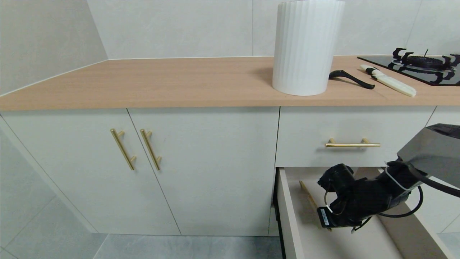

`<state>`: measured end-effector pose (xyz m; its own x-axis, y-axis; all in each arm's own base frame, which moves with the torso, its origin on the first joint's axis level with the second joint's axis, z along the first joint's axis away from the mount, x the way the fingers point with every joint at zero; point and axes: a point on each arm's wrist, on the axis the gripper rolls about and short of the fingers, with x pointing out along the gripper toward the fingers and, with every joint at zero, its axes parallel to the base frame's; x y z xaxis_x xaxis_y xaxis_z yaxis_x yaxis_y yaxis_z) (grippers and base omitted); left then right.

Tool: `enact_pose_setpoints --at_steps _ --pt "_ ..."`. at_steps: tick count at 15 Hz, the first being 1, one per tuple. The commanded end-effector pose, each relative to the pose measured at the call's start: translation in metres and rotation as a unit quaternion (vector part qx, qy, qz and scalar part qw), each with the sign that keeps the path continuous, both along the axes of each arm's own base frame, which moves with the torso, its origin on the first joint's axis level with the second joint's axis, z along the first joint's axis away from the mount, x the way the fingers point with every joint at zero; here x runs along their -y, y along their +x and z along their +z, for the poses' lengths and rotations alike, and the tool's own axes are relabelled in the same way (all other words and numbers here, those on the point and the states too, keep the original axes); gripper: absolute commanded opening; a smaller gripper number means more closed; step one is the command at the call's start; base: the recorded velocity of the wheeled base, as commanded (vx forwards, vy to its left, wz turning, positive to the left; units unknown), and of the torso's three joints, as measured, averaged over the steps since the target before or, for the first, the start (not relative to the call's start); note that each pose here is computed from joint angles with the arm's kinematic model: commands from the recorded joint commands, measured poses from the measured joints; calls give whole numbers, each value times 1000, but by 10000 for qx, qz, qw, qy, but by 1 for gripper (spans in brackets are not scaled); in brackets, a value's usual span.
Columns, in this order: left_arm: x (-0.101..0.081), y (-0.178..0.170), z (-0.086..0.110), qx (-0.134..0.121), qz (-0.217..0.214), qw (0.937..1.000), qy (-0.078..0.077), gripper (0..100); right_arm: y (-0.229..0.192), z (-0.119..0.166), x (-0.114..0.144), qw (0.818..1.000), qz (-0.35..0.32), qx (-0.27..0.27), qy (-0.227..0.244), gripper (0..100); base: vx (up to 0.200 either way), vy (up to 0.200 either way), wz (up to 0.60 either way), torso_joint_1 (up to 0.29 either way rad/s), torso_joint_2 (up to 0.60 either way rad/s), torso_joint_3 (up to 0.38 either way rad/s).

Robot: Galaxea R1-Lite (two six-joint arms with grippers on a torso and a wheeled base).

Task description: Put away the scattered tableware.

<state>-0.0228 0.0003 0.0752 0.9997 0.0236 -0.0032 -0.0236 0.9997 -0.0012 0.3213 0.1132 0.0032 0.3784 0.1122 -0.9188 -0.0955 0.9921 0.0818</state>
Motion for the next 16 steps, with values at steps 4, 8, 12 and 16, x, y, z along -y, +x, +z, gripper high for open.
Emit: enact_pose_setpoints --at_steps 4,8,12,16 --pt "0 0 0 1 5 10000 -1 100 2 -39 -5 9991 -101 -144 -383 0 0 0 0 0 0 0" --pt "0 0 0 1 5 10000 -1 100 3 -40 -6 9991 -100 -117 -388 0 0 0 0 0 0 0" --pt "0 0 0 1 5 10000 -1 100 3 -39 -6 9992 -129 -105 -371 0 0 0 0 0 0 0" --pt "0 0 0 1 5 10000 -1 100 3 -38 -6 9992 -137 -99 -368 100 0 0 0 0 0 0"
